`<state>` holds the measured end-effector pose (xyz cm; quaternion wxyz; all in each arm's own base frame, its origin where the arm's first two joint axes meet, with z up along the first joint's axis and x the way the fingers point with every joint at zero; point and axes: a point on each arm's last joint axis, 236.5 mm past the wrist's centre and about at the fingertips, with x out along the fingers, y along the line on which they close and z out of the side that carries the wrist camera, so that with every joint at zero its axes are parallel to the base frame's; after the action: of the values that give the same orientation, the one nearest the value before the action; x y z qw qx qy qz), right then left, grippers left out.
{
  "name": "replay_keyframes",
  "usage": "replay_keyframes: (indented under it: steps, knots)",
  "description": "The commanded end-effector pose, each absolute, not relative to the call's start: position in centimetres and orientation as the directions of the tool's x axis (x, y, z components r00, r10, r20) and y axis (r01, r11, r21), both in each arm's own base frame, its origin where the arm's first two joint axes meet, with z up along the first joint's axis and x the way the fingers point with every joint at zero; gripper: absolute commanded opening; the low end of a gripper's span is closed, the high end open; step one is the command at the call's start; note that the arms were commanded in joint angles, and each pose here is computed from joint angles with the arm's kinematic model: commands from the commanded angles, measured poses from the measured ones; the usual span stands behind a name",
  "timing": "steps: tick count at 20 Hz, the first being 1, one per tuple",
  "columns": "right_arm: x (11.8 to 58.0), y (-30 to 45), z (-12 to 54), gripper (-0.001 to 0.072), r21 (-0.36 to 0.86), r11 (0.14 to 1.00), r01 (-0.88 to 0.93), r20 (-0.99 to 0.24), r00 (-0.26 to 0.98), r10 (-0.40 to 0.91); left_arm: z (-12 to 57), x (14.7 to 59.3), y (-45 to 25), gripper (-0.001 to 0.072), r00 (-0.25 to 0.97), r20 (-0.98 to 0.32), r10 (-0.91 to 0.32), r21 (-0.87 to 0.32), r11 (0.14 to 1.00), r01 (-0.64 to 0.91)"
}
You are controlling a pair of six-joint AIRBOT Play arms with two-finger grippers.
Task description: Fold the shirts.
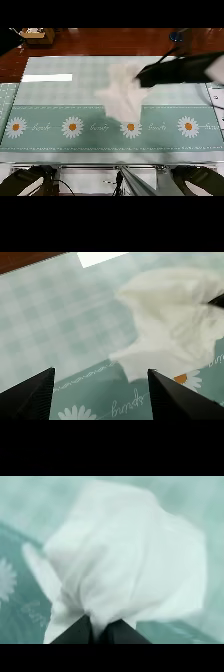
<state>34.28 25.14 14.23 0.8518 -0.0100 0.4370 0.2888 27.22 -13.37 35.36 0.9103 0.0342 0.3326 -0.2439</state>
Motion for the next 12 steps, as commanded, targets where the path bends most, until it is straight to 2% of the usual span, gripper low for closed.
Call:
replay_keyframes:
  steps: [1, 3, 4, 5, 6, 9, 12]
  knots:
    - [32.0, 30.8, 3.0, 0.0031, 0.200, 0.819, -0.538, -0.876, 0.276, 0.395, 33.9, 26.6, -13.0, 0.0719, 0.620, -0.675, -0.400, -0.101, 0.882, 0.460]
    - [31.7, 32.7, -0.6, 0.0036, 0.248, 0.822, -0.513, -0.893, 0.207, 0.399, 32.6, 26.8, -13.0, 0.0719, 0.597, -0.699, -0.394, -0.107, 0.883, 0.456]
    - [31.6, 33.2, -1.6, 0.0113, 0.273, 0.823, -0.497, -0.893, 0.187, 0.409, 31.6, 27.0, -13.1, 0.0719, 0.577, -0.719, -0.388, -0.113, 0.884, 0.454]
    - [31.9, 33.1, -1.8, 0.0298, 0.278, 0.827, -0.488, -0.893, 0.187, 0.410, 30.5, 27.1, -13.1, 0.0719, 0.554, -0.740, -0.381, -0.119, 0.885, 0.450]
    - [32.3, 32.5, -1.4, 0.0449, 0.270, 0.831, -0.487, -0.894, 0.194, 0.405, 29.0, 27.3, -13.2, 0.0719, 0.524, -0.766, -0.372, -0.127, 0.887, 0.445]
    - [34.0, 27.9, 1.8, 0.0472, 0.176, 0.853, -0.491, -0.898, 0.274, 0.343, 22.9, 27.7, -13.4, 0.0720, 0.403, -0.850, -0.340, -0.158, 0.893, 0.421]
    - [36.5, 19.2, 6.7, 0.0473, -0.005, 0.907, -0.421, -0.886, 0.423, 0.192, 14.7, 27.5, -14.1, 0.0720, 0.253, -0.910, -0.330, -0.219, 0.897, 0.384]
